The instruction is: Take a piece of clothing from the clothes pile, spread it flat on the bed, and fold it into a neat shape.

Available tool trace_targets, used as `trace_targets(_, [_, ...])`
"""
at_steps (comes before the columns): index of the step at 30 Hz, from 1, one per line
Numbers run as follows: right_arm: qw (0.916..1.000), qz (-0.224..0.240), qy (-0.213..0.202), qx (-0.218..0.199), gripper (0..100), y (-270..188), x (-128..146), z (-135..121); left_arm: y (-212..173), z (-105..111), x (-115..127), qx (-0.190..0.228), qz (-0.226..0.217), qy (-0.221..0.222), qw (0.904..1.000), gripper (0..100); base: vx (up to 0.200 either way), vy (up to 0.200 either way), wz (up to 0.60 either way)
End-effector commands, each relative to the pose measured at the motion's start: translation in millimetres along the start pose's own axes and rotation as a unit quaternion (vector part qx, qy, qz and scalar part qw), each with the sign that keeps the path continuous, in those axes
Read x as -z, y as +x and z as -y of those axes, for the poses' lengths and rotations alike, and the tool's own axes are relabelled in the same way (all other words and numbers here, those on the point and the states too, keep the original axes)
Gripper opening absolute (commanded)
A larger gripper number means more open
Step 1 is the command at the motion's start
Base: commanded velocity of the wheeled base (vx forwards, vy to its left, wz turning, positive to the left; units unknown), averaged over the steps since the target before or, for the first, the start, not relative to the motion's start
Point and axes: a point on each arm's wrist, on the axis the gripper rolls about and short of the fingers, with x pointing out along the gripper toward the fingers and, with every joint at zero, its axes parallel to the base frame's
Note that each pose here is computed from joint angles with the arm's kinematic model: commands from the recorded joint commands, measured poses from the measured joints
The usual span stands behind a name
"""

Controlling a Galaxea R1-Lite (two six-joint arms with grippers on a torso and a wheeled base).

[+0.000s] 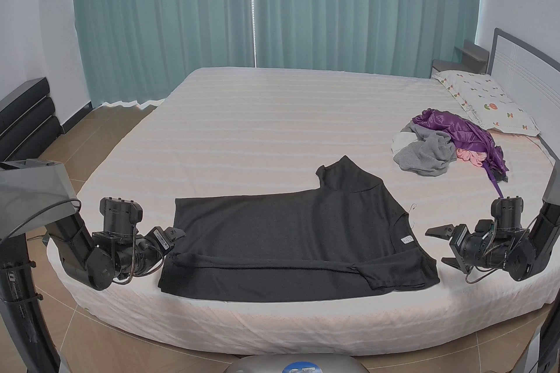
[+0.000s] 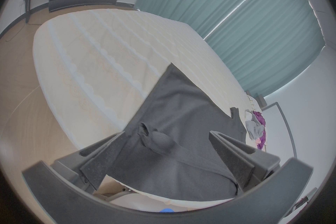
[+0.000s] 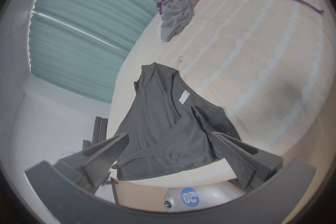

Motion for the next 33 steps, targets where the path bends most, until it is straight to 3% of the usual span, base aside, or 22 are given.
trace_targets(1, [0.9999,-0.004,0.012,0.003,100,-6.9,6.0,1.9,-8.7,8.7,2.9,0.014,0.000,0.002,0.9999,100,0.000,-0.200,0.00])
trace_targets(7, [0.9994,-0.022,0.024,0.013,100,-1.6,14.8,5.1,-9.4,9.3,2.2,0.015,0.003,0.002,0.9999,100,0.000,-0.067,0.00])
trace_targets(12, [0.9991,-0.031,0.024,0.016,100,-1.3,19.6,5.9,-9.0,9.6,-4.0,0.018,0.012,-0.028,0.9994,100,0.000,0.000,0.00])
trace_targets(18, [0.9987,-0.036,0.027,0.025,100,0.2,22.3,9.8,-9.0,5.9,-4.4,0.014,0.011,-0.029,0.9994,100,0.200,0.000,0.00])
trace_targets(25, [0.9981,-0.035,0.029,0.041,100,5.2,24.3,14.9,-8.8,6.3,-6.1,0.012,0.013,-0.028,0.9995,100,0.000,0.000,0.00])
trace_targets(29, [0.9984,-0.032,0.028,0.037,100,6.1,23.9,15.0,-17.6,7.4,-3.5,0.012,0.009,-0.012,0.9998,100,0.000,0.000,0.00])
trace_targets(33, [0.9985,-0.031,0.027,0.037,100,5.4,24.6,15.3,-17.1,3.5,13.5,-0.017,-0.036,0.033,0.9987,100,0.000,0.000,0.00])
